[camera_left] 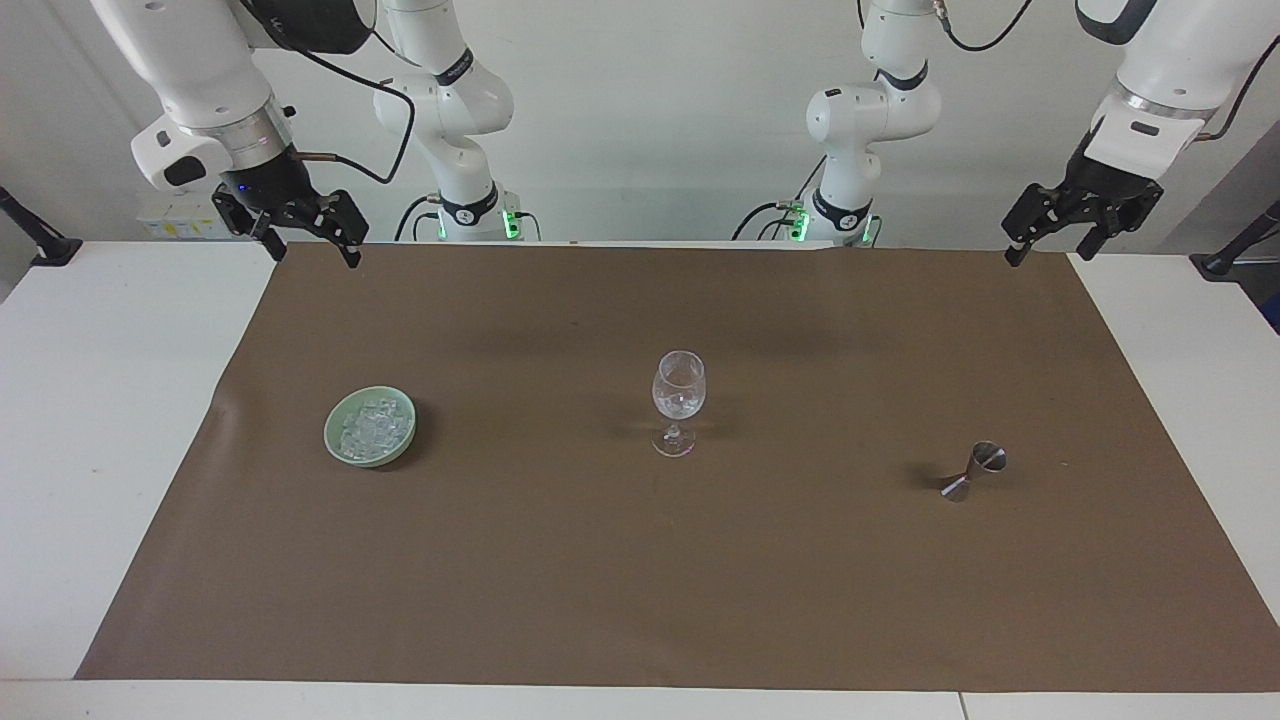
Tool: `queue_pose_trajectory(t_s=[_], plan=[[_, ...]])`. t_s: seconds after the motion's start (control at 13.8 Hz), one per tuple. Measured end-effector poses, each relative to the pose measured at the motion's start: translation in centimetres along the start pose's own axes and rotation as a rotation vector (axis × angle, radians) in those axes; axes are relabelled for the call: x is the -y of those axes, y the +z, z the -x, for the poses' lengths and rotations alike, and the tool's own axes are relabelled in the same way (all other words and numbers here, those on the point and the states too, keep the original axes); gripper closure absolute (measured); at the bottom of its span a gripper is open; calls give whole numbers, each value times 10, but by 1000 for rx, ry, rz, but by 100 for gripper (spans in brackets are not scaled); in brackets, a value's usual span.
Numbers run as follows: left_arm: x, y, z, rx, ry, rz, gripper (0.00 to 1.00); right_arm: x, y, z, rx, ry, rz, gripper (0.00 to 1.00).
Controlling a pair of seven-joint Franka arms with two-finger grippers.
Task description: Pour wine and add ice with both arms
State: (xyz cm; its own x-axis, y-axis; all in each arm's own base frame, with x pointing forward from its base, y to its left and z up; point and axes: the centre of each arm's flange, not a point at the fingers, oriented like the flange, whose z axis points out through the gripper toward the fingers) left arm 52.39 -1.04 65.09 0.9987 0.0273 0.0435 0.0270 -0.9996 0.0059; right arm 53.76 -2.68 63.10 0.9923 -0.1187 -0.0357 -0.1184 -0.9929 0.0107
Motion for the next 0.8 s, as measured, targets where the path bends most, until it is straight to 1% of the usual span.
queue_pose_trajectory(t_s=[0.14, 0.29, 0.36, 0.51, 0.8], plan=[[-6, 2, 1, 8, 12, 2, 0, 2, -1, -1, -8, -3, -1, 0], [-5, 5, 1, 18, 12, 2, 0, 3, -3, -4, -40, -4, -3, 0], [-3, 9, 1, 25, 8, 2, 0, 3, -3, -5, -45, -4, -4, 0], [1, 13, 2, 36, 7, 2, 0, 6, -3, -6, -51, -10, -4, 0], [2, 13, 3, 34, 13, 2, 0, 13, -1, -6, -47, -24, -4, 0]])
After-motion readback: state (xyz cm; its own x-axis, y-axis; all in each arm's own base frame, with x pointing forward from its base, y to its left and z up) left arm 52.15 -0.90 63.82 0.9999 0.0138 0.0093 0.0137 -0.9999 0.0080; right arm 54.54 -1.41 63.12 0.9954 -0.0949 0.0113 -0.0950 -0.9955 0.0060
